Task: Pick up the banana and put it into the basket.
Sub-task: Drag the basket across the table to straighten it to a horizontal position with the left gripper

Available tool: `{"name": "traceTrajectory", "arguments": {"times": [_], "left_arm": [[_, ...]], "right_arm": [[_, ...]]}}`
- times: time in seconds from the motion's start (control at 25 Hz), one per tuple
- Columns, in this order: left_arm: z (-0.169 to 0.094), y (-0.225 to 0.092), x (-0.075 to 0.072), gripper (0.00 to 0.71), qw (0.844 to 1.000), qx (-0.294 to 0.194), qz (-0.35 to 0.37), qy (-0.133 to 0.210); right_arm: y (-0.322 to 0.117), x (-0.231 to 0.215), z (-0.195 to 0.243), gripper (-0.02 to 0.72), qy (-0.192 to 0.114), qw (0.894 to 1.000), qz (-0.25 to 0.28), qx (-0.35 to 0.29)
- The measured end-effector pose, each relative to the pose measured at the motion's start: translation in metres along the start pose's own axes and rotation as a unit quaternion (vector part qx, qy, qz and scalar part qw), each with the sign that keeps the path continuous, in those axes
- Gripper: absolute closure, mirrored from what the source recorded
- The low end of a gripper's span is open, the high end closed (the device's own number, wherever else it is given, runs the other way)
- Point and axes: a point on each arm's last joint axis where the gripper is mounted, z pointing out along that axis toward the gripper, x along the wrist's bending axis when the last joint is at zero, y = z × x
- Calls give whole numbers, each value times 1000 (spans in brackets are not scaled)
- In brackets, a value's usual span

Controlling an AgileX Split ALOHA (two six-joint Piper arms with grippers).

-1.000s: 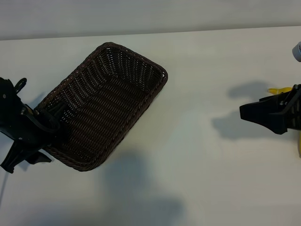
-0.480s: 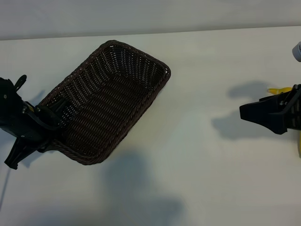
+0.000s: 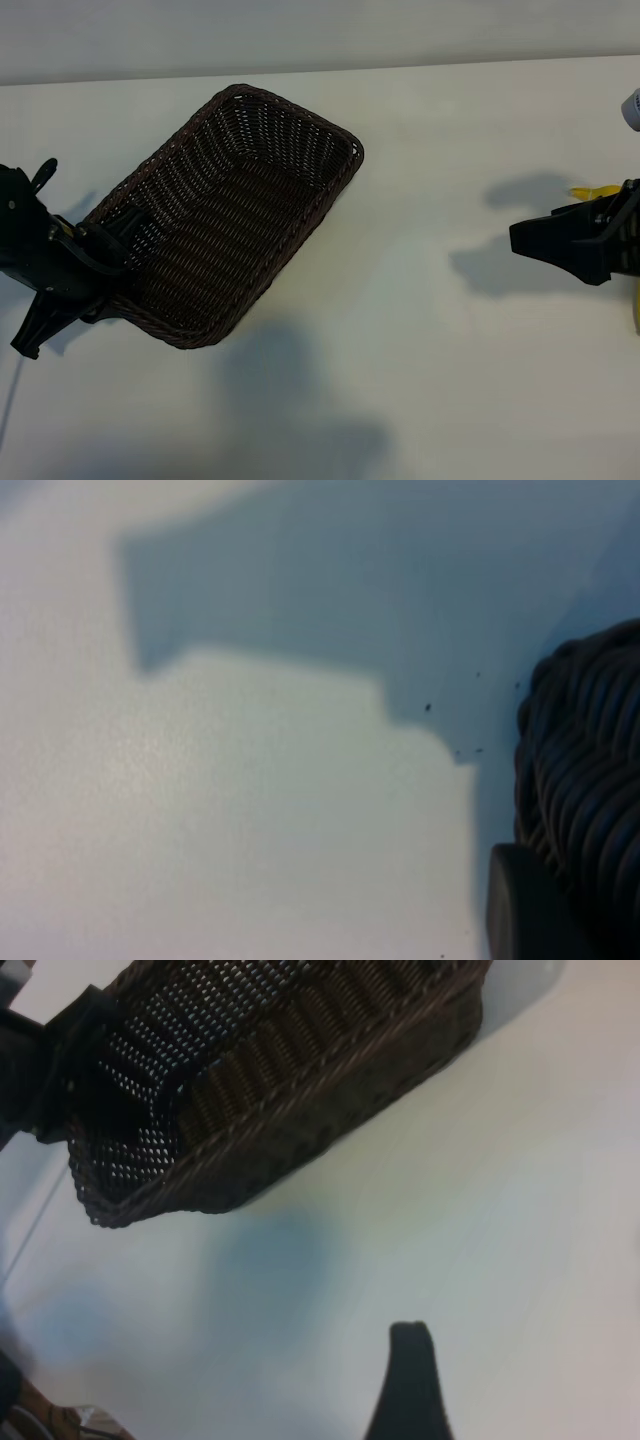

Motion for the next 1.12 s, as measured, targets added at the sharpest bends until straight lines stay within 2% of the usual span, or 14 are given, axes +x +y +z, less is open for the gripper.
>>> {"name": "traceTrajectory", "arguments": {"times": [0.52,0.68,0.84,1.0,1.12], "left_arm": [[-22,-1,-4,542,999,-9,34,-32],[-32,2,-13,543,996,-14,76,-42],[-41,5,-25,543,992,-14,109,-69],[-53,7,-37,543,982,-17,167,-87],[-61,9,-43,543,972,-20,217,-88]], "right_arm": [[0,0,0,135,0,1000,0,0],[0,0,0,135,0,1000,0,0],[0,0,0,135,0,1000,0,0],[0,0,0,135,0,1000,0,0],[0,0,0,135,0,1000,0,0]]}}
